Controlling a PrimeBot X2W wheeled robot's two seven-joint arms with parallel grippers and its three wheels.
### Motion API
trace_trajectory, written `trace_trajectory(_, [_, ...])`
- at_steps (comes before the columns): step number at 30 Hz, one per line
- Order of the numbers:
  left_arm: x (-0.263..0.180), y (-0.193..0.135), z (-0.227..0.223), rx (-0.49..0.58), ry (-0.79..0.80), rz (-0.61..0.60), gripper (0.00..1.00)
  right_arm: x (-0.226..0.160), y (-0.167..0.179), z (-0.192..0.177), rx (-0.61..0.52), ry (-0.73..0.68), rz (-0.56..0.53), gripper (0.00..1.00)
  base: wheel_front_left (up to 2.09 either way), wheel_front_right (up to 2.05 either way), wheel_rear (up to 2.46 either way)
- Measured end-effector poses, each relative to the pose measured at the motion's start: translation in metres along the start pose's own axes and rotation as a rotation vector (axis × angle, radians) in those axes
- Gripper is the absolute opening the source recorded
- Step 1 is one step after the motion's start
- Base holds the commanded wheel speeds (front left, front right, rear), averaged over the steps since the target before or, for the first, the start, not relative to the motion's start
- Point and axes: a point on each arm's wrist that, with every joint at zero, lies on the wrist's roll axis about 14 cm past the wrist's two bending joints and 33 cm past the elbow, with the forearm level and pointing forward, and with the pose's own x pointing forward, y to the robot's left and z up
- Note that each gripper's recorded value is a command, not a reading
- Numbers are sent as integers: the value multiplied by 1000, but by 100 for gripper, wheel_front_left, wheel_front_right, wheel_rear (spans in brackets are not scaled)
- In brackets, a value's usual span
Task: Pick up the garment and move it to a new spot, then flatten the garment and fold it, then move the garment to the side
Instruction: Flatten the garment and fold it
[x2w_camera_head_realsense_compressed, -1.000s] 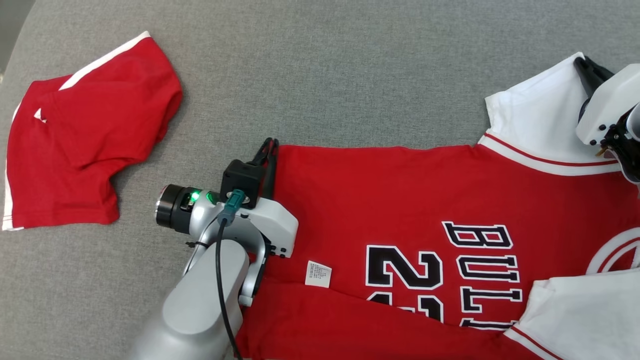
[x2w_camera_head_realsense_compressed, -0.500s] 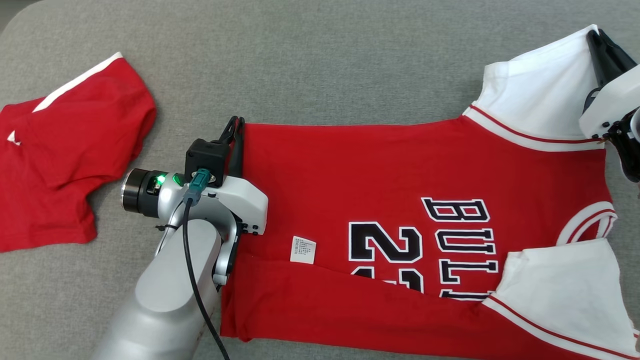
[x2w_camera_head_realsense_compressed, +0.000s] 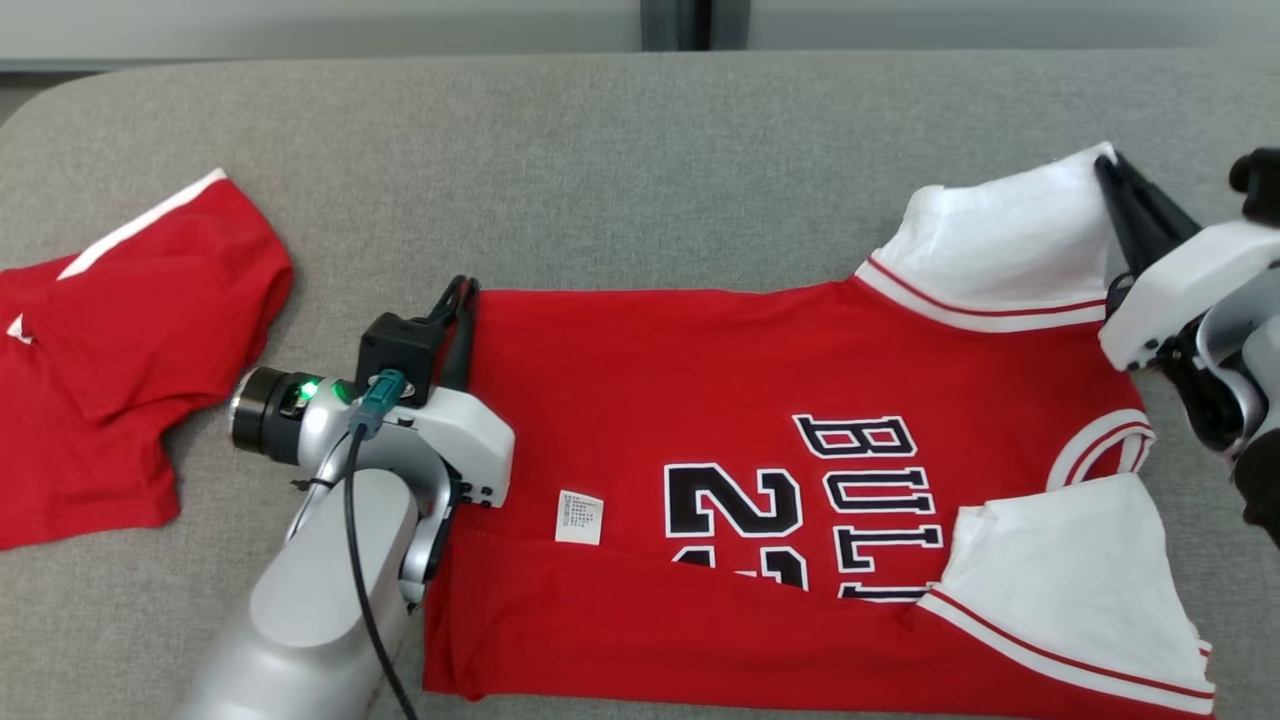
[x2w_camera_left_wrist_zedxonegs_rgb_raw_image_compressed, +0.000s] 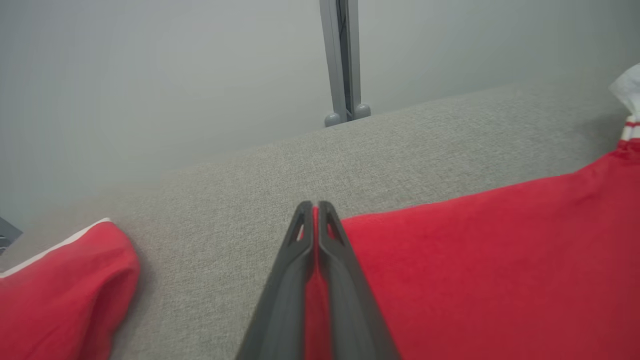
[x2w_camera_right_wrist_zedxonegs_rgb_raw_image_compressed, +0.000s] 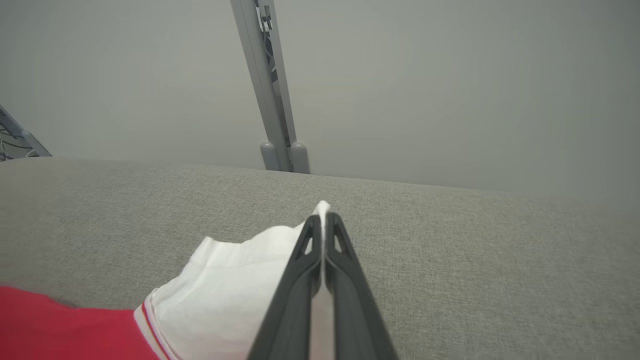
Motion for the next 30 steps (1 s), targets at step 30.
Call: trace_trajectory(30, [-76, -13, -19, 192, 81, -205, 0, -118, 7, -55, 76, 319, 63, 0, 0, 0, 0])
